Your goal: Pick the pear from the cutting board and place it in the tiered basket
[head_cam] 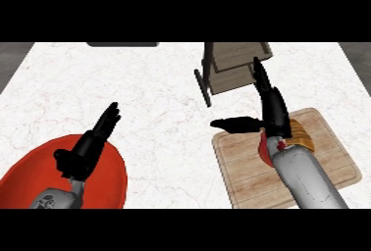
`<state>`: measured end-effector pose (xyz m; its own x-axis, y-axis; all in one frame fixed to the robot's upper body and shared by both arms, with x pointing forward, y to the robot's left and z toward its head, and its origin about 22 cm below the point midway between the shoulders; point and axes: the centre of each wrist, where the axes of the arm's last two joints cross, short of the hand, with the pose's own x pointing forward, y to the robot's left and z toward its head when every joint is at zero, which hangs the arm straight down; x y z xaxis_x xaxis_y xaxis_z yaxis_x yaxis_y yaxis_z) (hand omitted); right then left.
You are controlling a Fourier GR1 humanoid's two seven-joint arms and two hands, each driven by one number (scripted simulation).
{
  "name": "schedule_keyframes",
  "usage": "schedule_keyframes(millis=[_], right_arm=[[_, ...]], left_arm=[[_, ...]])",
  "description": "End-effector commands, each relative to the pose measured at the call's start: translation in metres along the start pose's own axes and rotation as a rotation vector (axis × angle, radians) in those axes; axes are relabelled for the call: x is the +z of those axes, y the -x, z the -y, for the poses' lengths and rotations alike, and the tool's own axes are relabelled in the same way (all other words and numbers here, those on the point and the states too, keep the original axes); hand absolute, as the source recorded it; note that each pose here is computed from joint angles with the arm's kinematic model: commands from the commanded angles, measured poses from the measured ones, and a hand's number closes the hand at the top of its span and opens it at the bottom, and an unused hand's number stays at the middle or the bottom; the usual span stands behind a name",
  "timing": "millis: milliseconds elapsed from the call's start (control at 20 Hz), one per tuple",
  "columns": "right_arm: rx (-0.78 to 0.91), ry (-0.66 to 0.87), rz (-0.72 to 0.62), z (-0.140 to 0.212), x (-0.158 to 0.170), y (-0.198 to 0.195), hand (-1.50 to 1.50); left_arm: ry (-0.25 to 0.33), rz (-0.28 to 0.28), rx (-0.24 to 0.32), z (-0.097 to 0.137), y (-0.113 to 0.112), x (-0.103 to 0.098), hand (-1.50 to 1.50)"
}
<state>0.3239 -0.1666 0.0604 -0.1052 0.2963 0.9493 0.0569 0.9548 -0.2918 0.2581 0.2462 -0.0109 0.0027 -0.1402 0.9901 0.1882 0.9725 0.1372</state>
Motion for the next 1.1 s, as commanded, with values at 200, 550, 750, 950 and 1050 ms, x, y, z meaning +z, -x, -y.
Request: schedule_keyframes(millis=[200,550,750,950,1050], right_arm=[[0.627,-0.124,-0.146,0.051,-0.02,-0.043,-1.5],[1.074,-0.409,-0.349,0.042,-0.011,-0.088,-1.5],[1.101,-0.474,-0.416,0.009,0.005,-0.131,-1.5],[1.087,-0.466,-0.476,0.008,0.022,-0.138,-1.5],[1.104,-0.459,-0.481,0.011,0.01,-0.149,-1.5]], left_arm=[[-0.024,-0.031,0.034,-0.005,0.007,0.005,0.0],[-0.031,-0.036,0.032,-0.002,0.014,0.003,0.0],[-0.013,-0.019,0.017,0.008,0.006,-0.007,0.0],[-0.014,-0.032,0.048,0.008,0.015,0.003,0.0],[-0.014,-0.007,0.036,0.001,0.005,-0.014,0.0]])
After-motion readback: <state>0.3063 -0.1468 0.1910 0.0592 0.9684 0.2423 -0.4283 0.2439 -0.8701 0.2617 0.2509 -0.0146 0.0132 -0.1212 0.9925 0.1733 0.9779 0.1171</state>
